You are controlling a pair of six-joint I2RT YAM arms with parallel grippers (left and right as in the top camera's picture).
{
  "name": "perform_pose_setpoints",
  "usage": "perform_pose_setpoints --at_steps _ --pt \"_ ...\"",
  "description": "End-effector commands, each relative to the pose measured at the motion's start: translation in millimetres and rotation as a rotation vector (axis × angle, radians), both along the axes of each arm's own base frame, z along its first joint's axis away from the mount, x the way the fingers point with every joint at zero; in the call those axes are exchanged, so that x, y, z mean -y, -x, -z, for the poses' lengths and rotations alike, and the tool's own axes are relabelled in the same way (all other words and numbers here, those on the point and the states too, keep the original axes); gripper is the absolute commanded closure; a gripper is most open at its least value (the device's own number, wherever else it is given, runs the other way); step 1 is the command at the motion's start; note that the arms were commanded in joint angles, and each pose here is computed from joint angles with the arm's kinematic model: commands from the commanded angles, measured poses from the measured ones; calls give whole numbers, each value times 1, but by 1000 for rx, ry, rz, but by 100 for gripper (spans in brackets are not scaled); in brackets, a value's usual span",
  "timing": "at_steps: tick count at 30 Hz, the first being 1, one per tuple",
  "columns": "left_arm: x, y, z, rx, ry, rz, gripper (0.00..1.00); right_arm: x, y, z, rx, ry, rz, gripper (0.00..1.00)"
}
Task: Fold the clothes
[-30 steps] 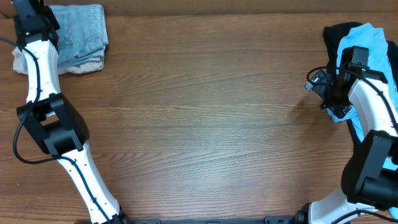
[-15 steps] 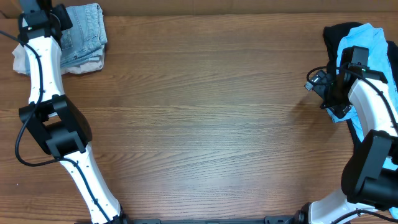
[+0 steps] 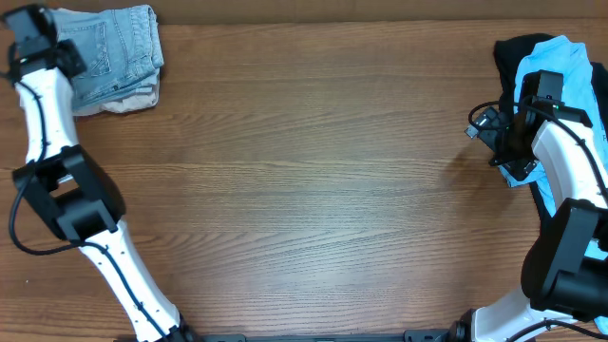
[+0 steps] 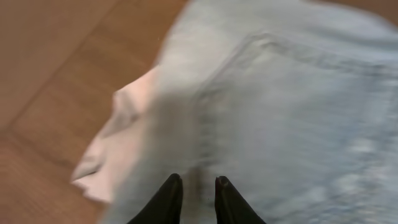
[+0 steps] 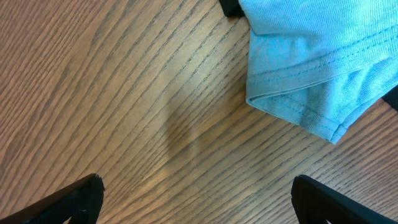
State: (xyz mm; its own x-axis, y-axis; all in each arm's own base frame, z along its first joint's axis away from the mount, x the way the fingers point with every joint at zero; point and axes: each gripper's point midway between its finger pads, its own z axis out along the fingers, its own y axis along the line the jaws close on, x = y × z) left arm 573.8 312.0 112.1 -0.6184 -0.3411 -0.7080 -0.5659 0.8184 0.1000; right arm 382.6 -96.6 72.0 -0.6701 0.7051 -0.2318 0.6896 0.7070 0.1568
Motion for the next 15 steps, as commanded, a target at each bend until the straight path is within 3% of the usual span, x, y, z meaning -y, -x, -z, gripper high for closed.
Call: perform_pose_setpoints --at_steps 1,5,10,15 --pt "-8 10 20 -26 42 2 73 2 -9 -11 35 12 -3 0" --pt "9 7 37 -39 105 115 74 2 -9 -11 35 12 -3 0" --pt "14 13 61 -70 122 123 73 2 -9 -11 35 12 -3 0" --pt "5 21 63 -93 98 87 83 2 -9 -11 35 12 -3 0"
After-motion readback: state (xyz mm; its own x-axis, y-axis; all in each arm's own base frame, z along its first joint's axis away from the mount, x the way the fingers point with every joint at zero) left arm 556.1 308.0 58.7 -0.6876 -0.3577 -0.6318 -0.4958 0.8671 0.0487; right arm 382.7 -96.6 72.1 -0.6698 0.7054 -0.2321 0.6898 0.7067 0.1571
